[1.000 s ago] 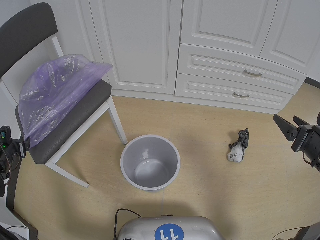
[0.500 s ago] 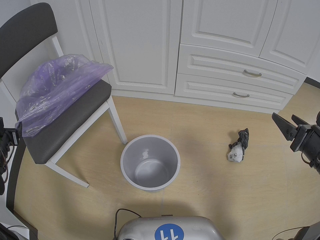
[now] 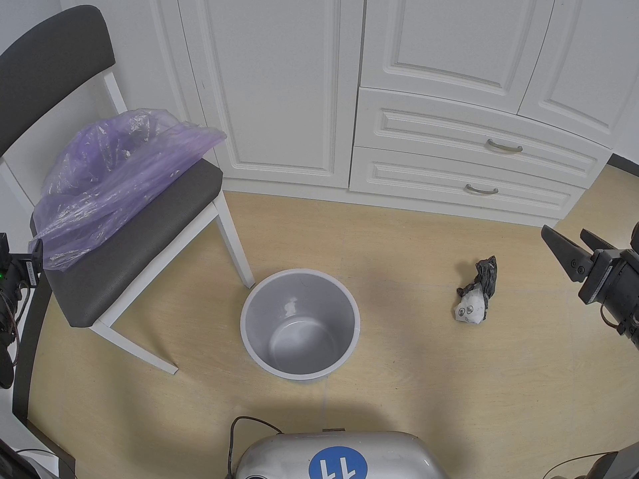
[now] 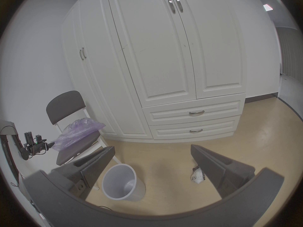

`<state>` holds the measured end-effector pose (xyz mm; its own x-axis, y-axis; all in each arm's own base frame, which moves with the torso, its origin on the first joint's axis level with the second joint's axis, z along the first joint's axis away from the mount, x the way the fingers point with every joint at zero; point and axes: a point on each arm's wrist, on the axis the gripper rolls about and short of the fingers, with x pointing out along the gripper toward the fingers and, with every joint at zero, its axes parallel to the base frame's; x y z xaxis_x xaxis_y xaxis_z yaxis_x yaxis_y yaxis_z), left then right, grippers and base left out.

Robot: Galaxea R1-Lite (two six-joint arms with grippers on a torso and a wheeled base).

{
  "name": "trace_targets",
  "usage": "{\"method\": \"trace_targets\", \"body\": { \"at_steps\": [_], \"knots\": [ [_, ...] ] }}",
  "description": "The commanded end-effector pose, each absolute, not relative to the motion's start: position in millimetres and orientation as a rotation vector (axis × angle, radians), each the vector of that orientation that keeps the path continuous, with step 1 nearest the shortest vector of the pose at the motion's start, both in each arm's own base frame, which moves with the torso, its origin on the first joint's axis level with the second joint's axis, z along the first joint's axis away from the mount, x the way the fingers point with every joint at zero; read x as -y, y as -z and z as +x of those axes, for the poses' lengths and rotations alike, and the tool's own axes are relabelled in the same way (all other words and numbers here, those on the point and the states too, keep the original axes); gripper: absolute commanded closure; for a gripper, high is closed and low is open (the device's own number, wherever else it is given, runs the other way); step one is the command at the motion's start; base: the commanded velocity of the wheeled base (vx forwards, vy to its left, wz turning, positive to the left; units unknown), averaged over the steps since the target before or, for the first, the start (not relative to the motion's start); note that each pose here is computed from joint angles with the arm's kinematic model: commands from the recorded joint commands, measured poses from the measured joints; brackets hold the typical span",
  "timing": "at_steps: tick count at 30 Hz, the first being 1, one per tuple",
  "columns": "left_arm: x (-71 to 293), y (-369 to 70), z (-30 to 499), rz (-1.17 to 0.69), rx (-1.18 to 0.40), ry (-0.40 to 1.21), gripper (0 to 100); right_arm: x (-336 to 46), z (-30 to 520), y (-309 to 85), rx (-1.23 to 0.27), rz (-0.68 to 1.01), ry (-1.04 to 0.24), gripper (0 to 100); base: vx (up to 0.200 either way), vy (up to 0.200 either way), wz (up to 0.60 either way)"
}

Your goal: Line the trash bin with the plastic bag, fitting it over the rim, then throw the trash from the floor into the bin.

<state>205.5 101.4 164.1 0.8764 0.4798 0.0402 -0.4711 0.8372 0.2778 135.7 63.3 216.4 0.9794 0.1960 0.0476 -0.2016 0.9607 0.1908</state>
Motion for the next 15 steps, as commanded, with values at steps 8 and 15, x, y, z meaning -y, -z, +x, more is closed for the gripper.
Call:
{"method": "trace_targets", "body": {
  "at_steps": [8, 15],
  "knots": [
    [-99.6, -160.7, 207.4, 0.283, -0.044, -0.488, 100, -63.3, 135.0, -216.7, 0.031, 0.197, -0.205, 0, 0.0, 0.0, 0.0],
    [-97.0, -164.0, 205.6, 0.255, -0.015, -0.449, 100, -62.2, 132.9, -218.2, 0.043, 0.186, -0.207, 0, 0.0, 0.0, 0.0]
  ]
}}
